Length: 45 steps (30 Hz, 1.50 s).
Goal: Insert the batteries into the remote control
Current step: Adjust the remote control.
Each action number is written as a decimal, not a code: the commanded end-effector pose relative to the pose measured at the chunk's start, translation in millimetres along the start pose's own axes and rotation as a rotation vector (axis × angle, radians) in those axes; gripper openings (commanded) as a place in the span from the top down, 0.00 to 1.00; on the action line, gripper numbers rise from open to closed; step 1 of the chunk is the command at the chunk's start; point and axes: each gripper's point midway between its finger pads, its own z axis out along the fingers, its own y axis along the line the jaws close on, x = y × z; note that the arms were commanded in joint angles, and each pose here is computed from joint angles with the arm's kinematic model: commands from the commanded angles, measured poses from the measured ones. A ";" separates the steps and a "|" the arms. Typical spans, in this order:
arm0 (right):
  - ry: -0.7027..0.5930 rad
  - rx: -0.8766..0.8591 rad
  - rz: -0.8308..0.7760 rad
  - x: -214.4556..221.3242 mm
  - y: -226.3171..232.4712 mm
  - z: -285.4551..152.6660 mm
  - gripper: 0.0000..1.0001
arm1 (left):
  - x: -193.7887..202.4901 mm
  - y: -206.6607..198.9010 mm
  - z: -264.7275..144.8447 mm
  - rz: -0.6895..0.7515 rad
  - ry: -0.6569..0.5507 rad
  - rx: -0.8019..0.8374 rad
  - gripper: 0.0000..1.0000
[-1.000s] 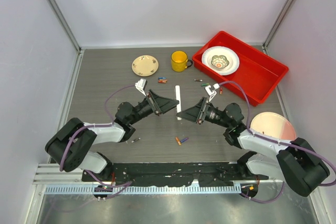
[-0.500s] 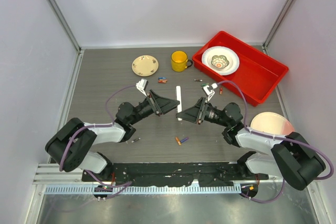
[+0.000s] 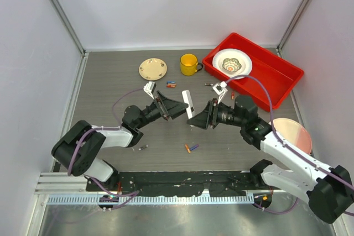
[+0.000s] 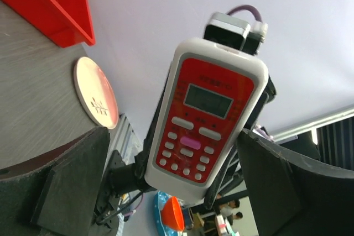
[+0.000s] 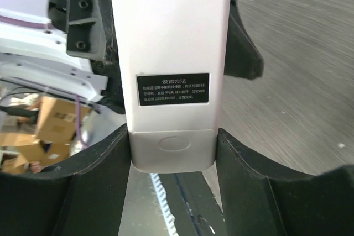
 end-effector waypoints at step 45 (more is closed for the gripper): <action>0.174 0.685 -0.417 9.9 -48.5 8.5 0.99 | 0.6 46.4 17.4 0.264 -0.029 -0.424 0.34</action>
